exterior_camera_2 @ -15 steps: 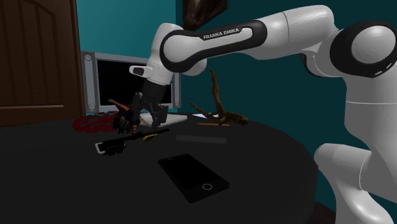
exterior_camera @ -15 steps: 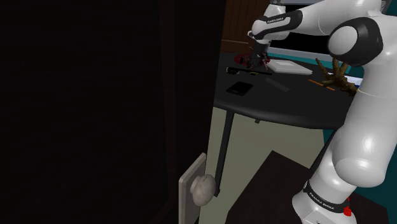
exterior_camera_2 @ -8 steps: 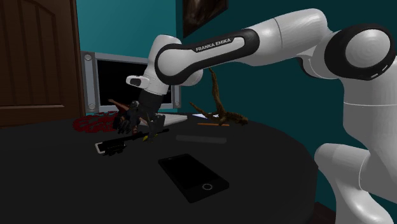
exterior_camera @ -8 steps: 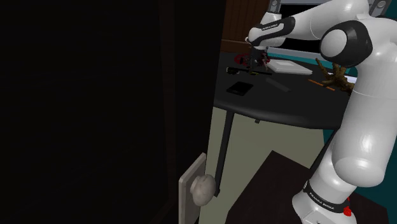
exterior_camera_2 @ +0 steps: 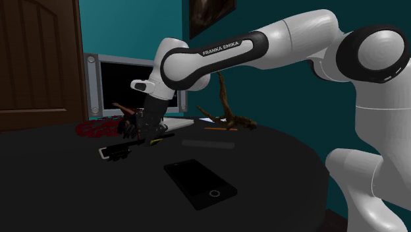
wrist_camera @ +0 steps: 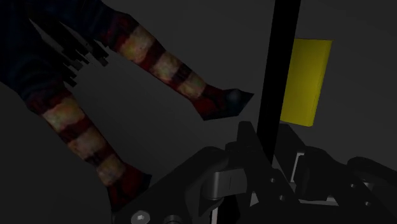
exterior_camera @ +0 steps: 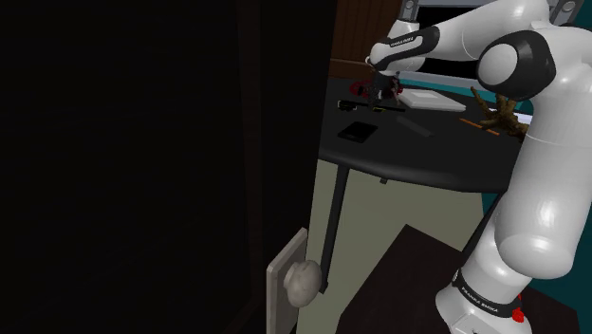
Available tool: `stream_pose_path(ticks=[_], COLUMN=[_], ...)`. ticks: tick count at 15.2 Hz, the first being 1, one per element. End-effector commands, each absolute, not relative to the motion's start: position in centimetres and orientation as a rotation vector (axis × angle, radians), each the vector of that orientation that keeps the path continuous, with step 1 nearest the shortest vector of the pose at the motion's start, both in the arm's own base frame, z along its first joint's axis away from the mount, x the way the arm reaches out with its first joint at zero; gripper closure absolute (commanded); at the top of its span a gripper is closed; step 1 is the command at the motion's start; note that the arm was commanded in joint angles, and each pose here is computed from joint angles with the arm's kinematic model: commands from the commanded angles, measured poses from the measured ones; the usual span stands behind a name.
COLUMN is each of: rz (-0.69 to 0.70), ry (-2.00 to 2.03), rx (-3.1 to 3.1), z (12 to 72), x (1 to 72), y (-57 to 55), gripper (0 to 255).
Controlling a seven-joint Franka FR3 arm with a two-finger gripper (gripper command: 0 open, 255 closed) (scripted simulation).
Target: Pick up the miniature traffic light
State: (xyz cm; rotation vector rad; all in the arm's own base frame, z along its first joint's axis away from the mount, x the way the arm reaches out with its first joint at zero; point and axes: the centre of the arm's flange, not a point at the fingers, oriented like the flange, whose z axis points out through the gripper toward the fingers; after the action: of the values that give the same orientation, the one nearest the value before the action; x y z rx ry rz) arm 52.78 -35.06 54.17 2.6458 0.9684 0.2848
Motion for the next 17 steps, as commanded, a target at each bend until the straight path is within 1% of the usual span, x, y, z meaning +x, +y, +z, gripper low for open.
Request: stream_pose_path(ticks=[1,5,17], rz=[0.280,0.280,0.280], ry=[0.969,0.969,0.969], rx=[2.650,2.650,2.650], z=[54.0,53.9,60.2], x=[52.8,52.8,52.8], y=[-35.0,-35.1,-35.1], gripper=[255,255,255])
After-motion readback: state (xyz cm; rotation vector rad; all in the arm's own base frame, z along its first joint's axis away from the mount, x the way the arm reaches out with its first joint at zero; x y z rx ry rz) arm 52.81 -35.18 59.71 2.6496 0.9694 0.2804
